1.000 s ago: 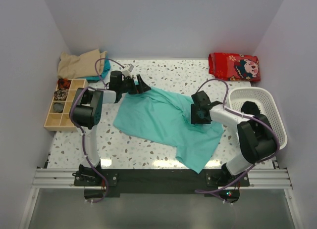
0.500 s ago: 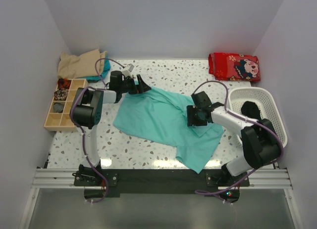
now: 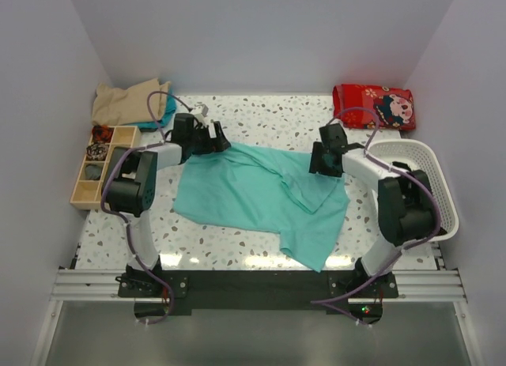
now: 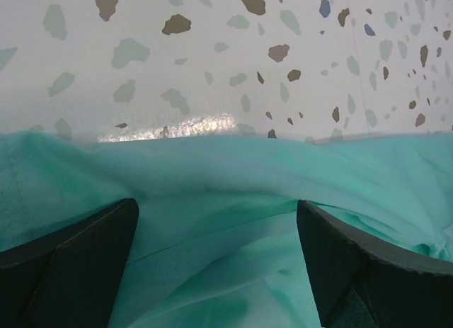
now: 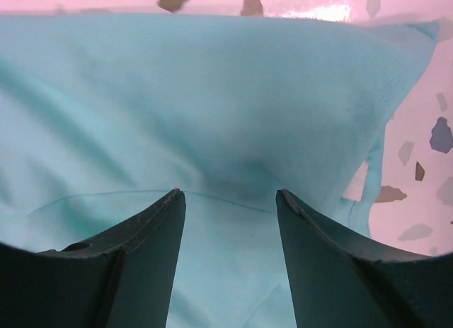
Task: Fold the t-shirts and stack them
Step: Fold the flattened tshirt in 1/3 of the way
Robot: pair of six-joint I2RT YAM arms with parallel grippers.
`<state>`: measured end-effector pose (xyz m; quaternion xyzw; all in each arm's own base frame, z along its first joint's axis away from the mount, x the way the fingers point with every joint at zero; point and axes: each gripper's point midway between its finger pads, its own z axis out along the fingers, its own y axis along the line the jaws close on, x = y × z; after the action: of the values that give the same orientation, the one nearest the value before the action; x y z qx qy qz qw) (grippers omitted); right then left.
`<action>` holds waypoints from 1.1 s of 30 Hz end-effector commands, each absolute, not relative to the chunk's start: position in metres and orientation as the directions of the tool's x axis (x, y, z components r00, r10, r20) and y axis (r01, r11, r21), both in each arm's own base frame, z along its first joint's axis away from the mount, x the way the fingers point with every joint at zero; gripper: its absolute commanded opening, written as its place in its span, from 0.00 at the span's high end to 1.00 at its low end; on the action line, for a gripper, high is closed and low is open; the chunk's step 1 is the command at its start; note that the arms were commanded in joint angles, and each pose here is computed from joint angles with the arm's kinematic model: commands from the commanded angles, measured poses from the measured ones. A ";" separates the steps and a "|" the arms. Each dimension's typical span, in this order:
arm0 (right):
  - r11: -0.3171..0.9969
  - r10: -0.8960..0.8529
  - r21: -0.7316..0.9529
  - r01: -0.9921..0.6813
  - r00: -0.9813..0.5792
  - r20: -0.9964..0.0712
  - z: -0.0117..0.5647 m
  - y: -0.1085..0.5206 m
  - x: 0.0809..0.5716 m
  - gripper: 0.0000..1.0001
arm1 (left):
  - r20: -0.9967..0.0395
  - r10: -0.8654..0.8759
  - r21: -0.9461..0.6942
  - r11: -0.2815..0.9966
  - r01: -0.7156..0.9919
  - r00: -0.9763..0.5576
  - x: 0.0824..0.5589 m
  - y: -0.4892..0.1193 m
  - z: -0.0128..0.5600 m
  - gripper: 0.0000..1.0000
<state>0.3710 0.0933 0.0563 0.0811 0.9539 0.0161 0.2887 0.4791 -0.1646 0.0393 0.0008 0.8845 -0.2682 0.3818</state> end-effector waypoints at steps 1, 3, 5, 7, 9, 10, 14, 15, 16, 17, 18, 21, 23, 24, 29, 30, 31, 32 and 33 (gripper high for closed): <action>0.987 0.162 0.077 0.142 -0.851 -0.499 0.032 0.095 0.378 0.42 | -0.573 -0.168 -0.372 0.925 0.072 -0.802 0.449 -0.135 0.011 0.00; 0.987 0.159 0.081 0.136 -0.860 -0.486 0.022 0.099 0.384 0.43 | -0.564 -0.159 -0.358 0.931 0.066 -0.811 0.439 -0.131 0.011 0.00; 0.987 0.159 0.077 0.139 -0.857 -0.490 0.017 0.101 0.393 0.42 | -0.560 -0.152 -0.345 0.937 0.063 -0.814 0.434 -0.128 0.014 0.00; 0.988 0.151 0.045 0.146 -0.874 -0.462 0.001 0.098 0.397 0.43 | -0.559 -0.145 -0.329 0.942 0.058 -0.817 0.429 -0.124 0.013 0.00; 0.986 0.151 0.006 0.169 -0.864 -0.481 0.003 0.093 0.411 0.43 | -0.548 -0.139 -0.303 0.952 0.041 -0.825 0.422 -0.118 0.011 0.00; 0.983 0.163 -0.004 0.186 -0.874 -0.459 -0.008 0.090 0.414 0.43 | -0.545 -0.139 -0.277 0.961 0.022 -0.827 0.421 -0.112 0.008 0.00; 0.981 0.161 -0.022 0.193 -0.870 -0.467 -0.009 0.091 0.446 0.43 | -0.546 -0.128 -0.214 0.977 -0.010 -0.828 0.417 -0.098 0.003 0.00; 0.982 0.161 -0.015 0.190 -0.869 -0.468 -0.008 0.092 0.449 0.43 | -0.552 -0.125 -0.202 0.979 -0.014 -0.824 0.418 -0.094 0.004 0.00; 0.983 0.155 -0.011 0.181 -0.868 -0.472 -0.007 0.093 0.452 0.43 | -0.559 -0.126 -0.190 0.982 -0.021 -0.819 0.419 -0.091 0.006 0.00; 0.984 0.154 -0.002 0.177 -0.860 -0.487 -0.002 0.094 0.457 0.43 | -0.584 -0.127 -0.193 0.981 -0.015 -0.802 0.424 -0.090 0.015 0.00; 0.984 0.154 -0.004 0.179 -0.857 -0.492 -0.001 0.092 0.459 0.42 | -0.598 -0.128 -0.191 0.982 -0.015 -0.791 0.427 -0.089 0.020 0.00; 0.986 0.148 0.006 0.167 -0.854 -0.499 0.003 0.094 0.463 0.41 | -0.658 -0.134 -0.202 0.979 0.002 -0.741 0.437 -0.089 0.047 0.00; 0.986 0.146 0.007 0.164 -0.858 -0.493 0.004 0.093 0.464 0.41 | -0.686 -0.138 -0.220 0.975 0.022 -0.715 0.439 -0.092 0.067 0.00; 0.987 0.144 0.011 0.159 -0.860 -0.489 0.002 0.095 0.463 0.41 | -0.690 -0.148 -0.236 0.971 0.027 -0.709 0.439 -0.095 0.072 0.00; 0.987 0.151 0.033 0.154 -0.867 -0.475 -0.004 0.098 0.462 0.41 | -0.662 -0.161 -0.302 0.951 0.063 -0.732 0.426 -0.108 0.078 0.00; 0.988 0.152 0.038 0.152 -0.870 -0.468 -0.007 0.100 0.461 0.41 | -0.649 -0.161 -0.307 0.950 0.062 -0.744 0.424 -0.110 0.073 0.00; 0.988 0.154 0.046 0.150 -0.870 -0.468 -0.007 0.101 0.461 0.41 | -0.631 -0.163 -0.333 0.940 0.075 -0.758 0.420 -0.115 0.067 0.00; 0.988 0.153 0.057 0.143 -0.871 -0.467 -0.007 0.104 0.462 0.41 | -0.633 -0.183 -0.362 0.929 0.079 -0.752 0.418 -0.120 0.063 0.00; 0.987 0.157 0.063 0.145 -0.872 -0.463 -0.007 0.105 0.461 0.41 | -0.633 -0.195 -0.383 0.920 0.084 -0.749 0.417 -0.123 0.062 0.00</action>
<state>0.4758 0.1030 0.0221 0.0845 0.9538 0.0028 0.2884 0.4293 -0.1081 0.0718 -0.0285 0.9170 -0.1499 0.3685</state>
